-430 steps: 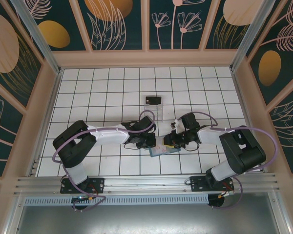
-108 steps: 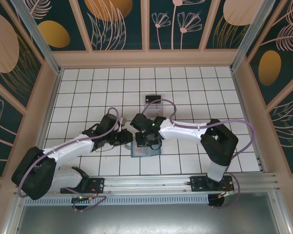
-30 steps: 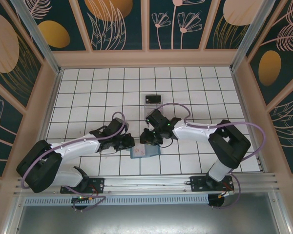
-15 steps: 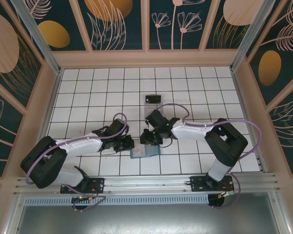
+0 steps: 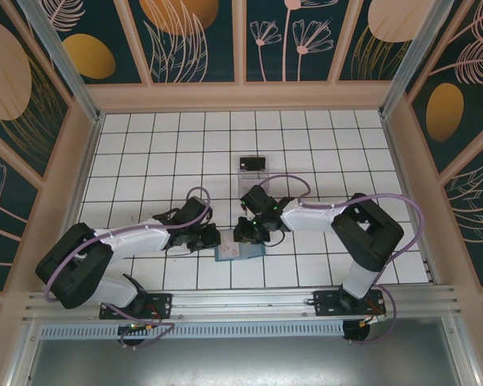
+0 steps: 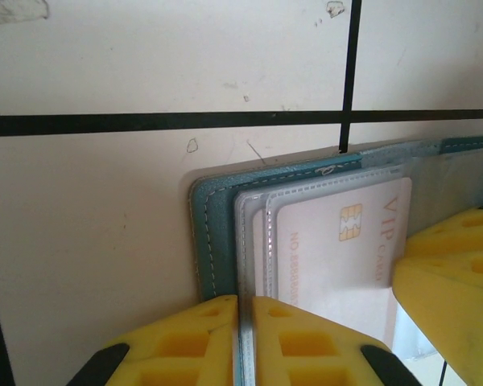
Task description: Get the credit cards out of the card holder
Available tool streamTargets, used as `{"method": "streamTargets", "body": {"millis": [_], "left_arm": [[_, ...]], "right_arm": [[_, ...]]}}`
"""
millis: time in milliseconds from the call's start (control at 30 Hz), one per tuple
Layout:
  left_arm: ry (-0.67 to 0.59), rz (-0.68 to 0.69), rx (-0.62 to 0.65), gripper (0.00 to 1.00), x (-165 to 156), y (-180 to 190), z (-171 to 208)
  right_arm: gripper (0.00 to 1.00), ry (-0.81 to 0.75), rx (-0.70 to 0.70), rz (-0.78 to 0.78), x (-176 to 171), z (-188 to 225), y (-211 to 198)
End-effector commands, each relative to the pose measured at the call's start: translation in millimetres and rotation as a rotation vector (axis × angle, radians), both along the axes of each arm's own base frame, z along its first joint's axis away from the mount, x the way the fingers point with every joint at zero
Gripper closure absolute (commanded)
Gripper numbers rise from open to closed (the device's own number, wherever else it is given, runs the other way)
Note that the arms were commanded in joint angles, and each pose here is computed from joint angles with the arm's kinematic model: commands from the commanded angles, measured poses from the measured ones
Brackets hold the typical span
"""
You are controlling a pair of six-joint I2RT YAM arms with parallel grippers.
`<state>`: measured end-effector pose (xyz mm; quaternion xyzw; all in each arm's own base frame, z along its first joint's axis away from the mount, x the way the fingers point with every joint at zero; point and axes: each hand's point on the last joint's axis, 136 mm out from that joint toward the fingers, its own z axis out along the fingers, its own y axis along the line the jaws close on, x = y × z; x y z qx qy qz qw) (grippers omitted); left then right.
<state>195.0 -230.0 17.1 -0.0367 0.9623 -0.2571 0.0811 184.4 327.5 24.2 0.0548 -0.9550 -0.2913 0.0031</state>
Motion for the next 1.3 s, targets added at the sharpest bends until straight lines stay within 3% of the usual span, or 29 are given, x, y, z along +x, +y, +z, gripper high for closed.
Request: {"method": "streamTargets", "body": {"millis": [0,700,1033,1267], "left_arm": [[0.041,0.002,0.076,0.85,-10.3,16.8,-17.4],[0.045,-0.009,0.105,0.86,-10.3,19.7,-19.6],[0.017,0.006,0.087,0.86,-3.4,15.9,-6.5],[-0.021,0.02,0.017,0.83,5.9,3.5,19.2]], "right_arm": [[0.79,0.008,-0.014,0.011,-2.3,-13.5,-5.1],[0.87,-0.02,-0.108,-0.026,0.5,-16.3,-24.4],[0.89,-0.033,-0.065,-0.04,3.1,-2.7,-19.3],[0.85,-0.015,0.01,-0.032,1.3,3.9,-8.1]]}}
